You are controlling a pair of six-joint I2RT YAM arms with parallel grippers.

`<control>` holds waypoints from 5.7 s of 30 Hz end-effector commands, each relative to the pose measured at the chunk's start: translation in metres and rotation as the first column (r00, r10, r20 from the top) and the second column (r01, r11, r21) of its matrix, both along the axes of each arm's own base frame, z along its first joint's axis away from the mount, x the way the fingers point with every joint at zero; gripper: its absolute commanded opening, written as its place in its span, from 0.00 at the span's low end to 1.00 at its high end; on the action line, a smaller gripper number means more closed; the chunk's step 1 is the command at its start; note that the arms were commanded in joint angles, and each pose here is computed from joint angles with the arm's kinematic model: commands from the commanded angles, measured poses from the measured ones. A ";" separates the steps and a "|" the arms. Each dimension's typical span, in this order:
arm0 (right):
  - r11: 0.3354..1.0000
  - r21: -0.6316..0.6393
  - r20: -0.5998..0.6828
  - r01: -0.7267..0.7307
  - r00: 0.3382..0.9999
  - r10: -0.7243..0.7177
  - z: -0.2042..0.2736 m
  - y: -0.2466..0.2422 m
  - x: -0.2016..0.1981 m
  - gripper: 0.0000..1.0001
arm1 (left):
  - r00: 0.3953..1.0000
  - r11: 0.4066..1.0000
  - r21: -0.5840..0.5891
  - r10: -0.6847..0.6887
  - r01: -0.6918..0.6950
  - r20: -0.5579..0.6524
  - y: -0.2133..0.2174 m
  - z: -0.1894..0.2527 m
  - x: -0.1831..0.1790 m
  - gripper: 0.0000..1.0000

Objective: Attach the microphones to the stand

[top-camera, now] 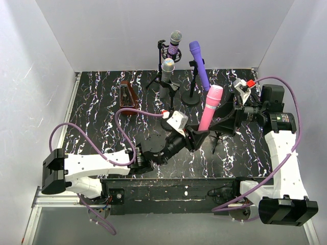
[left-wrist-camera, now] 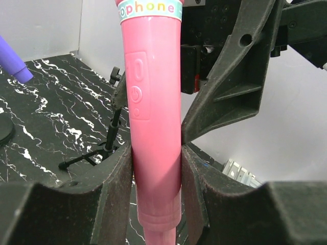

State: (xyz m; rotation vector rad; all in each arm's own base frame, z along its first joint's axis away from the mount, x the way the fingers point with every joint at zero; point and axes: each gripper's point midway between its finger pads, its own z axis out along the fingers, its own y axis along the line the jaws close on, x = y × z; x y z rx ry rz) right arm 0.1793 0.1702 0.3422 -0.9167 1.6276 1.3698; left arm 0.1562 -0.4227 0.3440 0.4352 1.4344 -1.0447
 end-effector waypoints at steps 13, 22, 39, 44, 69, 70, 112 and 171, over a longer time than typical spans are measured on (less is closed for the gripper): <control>0.988 0.100 -0.066 -0.114 0.990 0.121 0.046 0.005 -0.013 0.91 | 0.998 1.000 0.008 -0.020 0.020 0.060 -0.005 0.022 0.006 0.00; 0.992 0.116 -0.258 -0.041 0.964 0.070 0.031 0.006 0.007 0.89 | 0.995 0.999 -0.007 -0.032 0.033 0.091 -0.014 0.030 0.007 0.00; 0.992 0.124 -0.177 -0.031 0.983 0.053 0.034 0.007 0.011 0.19 | 0.997 0.997 -0.029 0.078 -0.078 0.008 -0.029 0.017 0.031 0.00; 0.993 0.115 -0.099 -0.007 0.995 0.018 0.043 -0.002 0.017 0.01 | 0.995 0.995 -0.030 0.092 -0.093 -0.025 -0.021 0.016 0.032 0.35; 0.598 -0.080 0.271 0.798 0.595 -0.757 0.086 -0.149 0.128 0.01 | 0.978 0.983 0.181 0.011 0.027 -0.209 0.090 -0.076 -0.020 0.98; 0.583 -0.080 0.276 0.809 0.580 -0.767 0.086 -0.153 0.131 0.01 | 0.978 0.983 0.184 0.012 0.028 -0.210 0.091 -0.076 -0.020 0.98; 0.618 -0.286 0.003 0.732 0.646 -0.763 -0.027 -0.172 0.163 0.01 | 0.977 0.980 0.200 0.019 0.024 -0.211 0.100 -0.086 -0.021 0.98; 0.623 -0.318 0.067 0.715 0.672 -0.737 -0.033 -0.155 0.126 0.85 | 0.972 0.982 0.186 0.031 0.014 -0.233 0.122 -0.082 -0.026 0.98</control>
